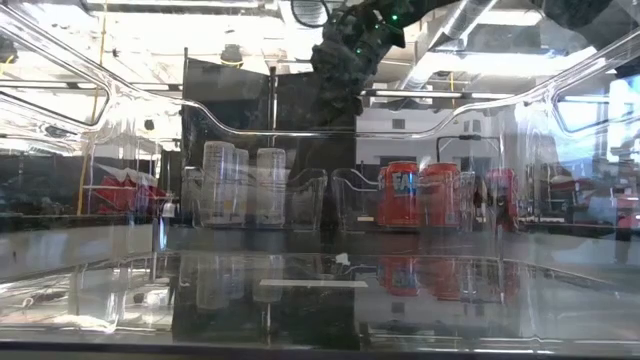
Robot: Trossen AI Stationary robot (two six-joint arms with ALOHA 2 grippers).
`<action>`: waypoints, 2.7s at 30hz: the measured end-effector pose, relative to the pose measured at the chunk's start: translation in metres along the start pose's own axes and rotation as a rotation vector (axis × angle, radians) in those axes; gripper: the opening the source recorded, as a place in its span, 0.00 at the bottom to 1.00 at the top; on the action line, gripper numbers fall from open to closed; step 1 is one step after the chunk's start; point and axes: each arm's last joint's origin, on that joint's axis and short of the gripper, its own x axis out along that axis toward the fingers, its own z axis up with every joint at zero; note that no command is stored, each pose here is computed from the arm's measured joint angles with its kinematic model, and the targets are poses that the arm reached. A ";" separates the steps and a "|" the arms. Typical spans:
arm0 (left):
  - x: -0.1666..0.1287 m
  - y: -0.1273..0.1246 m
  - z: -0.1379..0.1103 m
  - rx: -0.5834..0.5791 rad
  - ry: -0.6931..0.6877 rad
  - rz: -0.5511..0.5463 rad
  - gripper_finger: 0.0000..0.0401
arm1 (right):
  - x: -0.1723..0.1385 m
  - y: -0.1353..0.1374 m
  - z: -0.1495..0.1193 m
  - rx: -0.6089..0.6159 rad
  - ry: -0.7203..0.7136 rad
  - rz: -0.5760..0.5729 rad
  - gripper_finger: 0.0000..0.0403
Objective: Sort soda cans
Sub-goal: Put the white soda can into the top left transparent bin
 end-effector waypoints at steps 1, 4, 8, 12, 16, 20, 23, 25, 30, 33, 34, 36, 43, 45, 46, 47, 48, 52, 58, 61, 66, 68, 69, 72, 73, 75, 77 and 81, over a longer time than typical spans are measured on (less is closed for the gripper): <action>0.003 0.001 0.000 -0.002 -0.009 0.013 0.83 | 0.001 0.001 0.000 -0.002 -0.001 0.003 0.55; 0.013 0.003 0.002 0.000 -0.027 0.035 0.83 | 0.002 0.003 0.000 -0.006 -0.002 0.008 0.55; 0.028 -0.001 0.003 0.037 -0.022 0.000 0.83 | 0.002 0.004 0.000 0.001 -0.001 0.010 0.55; 0.042 -0.004 0.003 0.059 -0.002 -0.032 0.83 | 0.002 0.004 0.000 0.009 0.002 0.011 0.55; 0.045 -0.006 0.006 0.061 -0.020 -0.048 0.81 | 0.002 0.004 -0.002 0.015 0.017 0.027 0.55; 0.044 -0.010 0.013 0.055 -0.041 -0.047 0.68 | 0.002 0.005 -0.003 0.022 0.033 0.039 0.54; 0.042 -0.014 0.020 0.064 -0.039 -0.050 0.61 | 0.001 0.005 -0.006 0.032 0.060 0.041 0.54; 0.040 -0.018 0.027 0.063 -0.045 -0.059 0.61 | 0.000 0.006 -0.008 0.039 0.080 0.043 0.54; 0.021 -0.027 0.052 0.071 -0.052 -0.084 0.61 | -0.010 0.010 -0.014 0.056 0.130 0.047 0.54; 0.002 -0.031 0.070 0.122 -0.068 -0.077 0.61 | -0.023 0.012 -0.016 0.063 0.150 0.046 0.54; -0.005 -0.032 0.077 0.140 -0.075 -0.074 0.61 | -0.029 0.014 -0.016 0.061 0.141 0.044 0.54; -0.018 -0.031 0.092 0.179 -0.088 -0.068 0.61 | -0.043 0.017 -0.017 0.062 0.132 0.041 0.54; -0.067 -0.029 0.150 0.341 -0.253 -0.137 0.61 | -0.095 0.033 -0.016 0.043 0.027 0.030 0.54; -0.079 -0.024 0.168 0.350 -0.311 -0.150 0.61 | -0.106 0.037 -0.016 0.047 0.003 0.019 0.54; -0.085 -0.021 0.177 0.340 -0.339 -0.154 0.61 | -0.110 0.038 -0.017 0.054 -0.003 0.007 0.54; -0.090 -0.017 0.185 0.328 -0.369 -0.155 0.61 | -0.114 0.039 -0.017 0.065 -0.009 -0.007 0.54; -0.095 -0.013 0.193 0.315 -0.398 -0.150 0.61 | -0.117 0.039 -0.018 0.077 -0.014 -0.024 0.54; -0.110 -0.003 0.225 0.286 -0.500 -0.140 0.61 | -0.128 0.046 -0.019 0.106 -0.035 -0.051 0.54; -0.125 -0.022 0.270 0.448 -0.524 -0.059 0.61 | -0.130 0.060 -0.024 0.123 0.002 -0.098 0.54; -0.127 -0.037 0.293 0.531 -0.497 -0.004 0.61 | -0.129 0.065 -0.026 0.128 0.030 -0.119 0.54; -0.132 -0.054 0.324 0.605 -0.483 0.041 0.62 | -0.124 0.072 -0.030 0.138 0.069 -0.136 0.54; -0.135 -0.058 0.333 0.633 -0.488 0.049 0.63 | -0.120 0.072 -0.034 0.156 0.085 -0.148 0.54; -0.136 -0.061 0.338 0.644 -0.487 0.054 0.63 | -0.118 0.072 -0.035 0.166 0.096 -0.152 0.54; -0.137 -0.062 0.349 0.676 -0.472 0.073 0.63 | -0.111 0.071 -0.039 0.187 0.124 -0.157 0.54; -0.136 -0.062 0.353 0.688 -0.466 0.082 0.63 | -0.110 0.071 -0.041 0.190 0.131 -0.158 0.54; -0.132 -0.062 0.361 0.694 -0.453 0.094 0.63 | -0.105 0.071 -0.042 0.191 0.136 -0.157 0.54; -0.128 -0.062 0.368 0.701 -0.431 0.107 0.63 | -0.101 0.071 -0.044 0.201 0.144 -0.157 0.54; -0.117 -0.064 0.381 0.709 -0.390 0.133 0.63 | -0.097 0.070 -0.045 0.203 0.147 -0.157 0.54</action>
